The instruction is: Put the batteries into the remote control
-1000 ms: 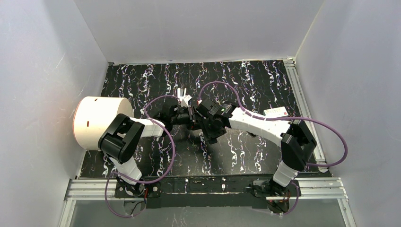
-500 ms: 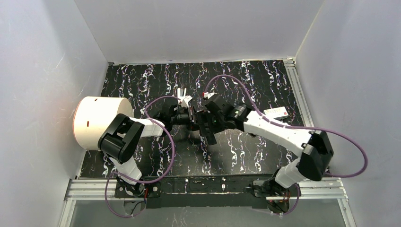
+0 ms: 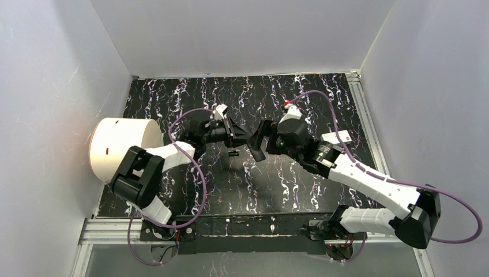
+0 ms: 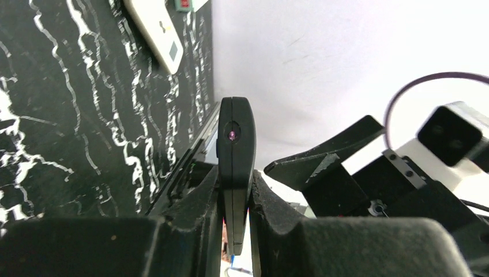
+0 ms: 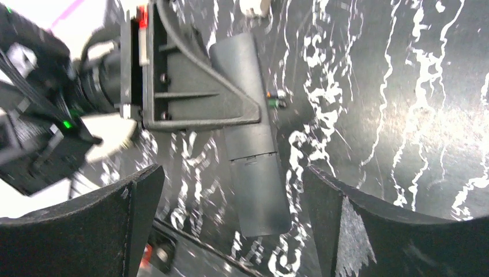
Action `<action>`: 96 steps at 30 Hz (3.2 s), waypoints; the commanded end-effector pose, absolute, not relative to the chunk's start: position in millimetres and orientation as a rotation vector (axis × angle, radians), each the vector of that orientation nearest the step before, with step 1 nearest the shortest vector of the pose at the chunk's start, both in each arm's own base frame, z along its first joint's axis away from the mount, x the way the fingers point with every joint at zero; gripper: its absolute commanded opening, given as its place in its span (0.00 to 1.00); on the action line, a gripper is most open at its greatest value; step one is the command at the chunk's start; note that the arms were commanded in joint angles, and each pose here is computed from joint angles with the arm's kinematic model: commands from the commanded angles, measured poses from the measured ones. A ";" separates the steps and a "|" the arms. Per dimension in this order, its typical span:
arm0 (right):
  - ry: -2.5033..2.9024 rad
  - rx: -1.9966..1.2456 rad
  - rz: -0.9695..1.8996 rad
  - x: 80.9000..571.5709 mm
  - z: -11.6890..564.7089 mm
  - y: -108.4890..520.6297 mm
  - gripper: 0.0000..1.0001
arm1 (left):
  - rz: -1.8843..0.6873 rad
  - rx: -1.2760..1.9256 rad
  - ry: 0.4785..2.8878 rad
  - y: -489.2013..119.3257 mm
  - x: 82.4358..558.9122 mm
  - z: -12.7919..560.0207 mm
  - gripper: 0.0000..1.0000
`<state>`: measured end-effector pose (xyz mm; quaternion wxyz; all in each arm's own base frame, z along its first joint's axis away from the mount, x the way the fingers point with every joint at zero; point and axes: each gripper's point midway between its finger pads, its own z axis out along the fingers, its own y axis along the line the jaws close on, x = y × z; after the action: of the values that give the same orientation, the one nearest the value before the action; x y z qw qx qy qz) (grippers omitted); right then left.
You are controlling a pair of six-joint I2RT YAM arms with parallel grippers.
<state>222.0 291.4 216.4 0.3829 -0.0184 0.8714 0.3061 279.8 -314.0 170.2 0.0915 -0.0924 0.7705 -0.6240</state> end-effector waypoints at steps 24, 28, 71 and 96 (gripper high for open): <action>1.691 0.422 1.636 241.4 342.1 316.0 0.67 | -1.987 -0.308 1.773 -261.4 305.8 357.4 0.00; 1.695 0.421 1.693 239.2 335.6 323.2 0.59 | -1.993 -0.283 1.752 -259.9 300.7 365.4 0.00; 1.651 -0.279 1.819 181.9 327.7 341.9 0.97 | -1.902 0.230 1.743 -273.3 237.2 357.1 0.00; 1.712 -0.573 1.858 172.1 336.7 359.7 0.17 | -1.886 0.486 1.726 -268.0 208.6 352.2 0.00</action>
<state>172.7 359.9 317.9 0.2521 -0.2044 0.6592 0.6783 220.5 -272.2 336.0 0.2458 0.1498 0.6576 -0.6962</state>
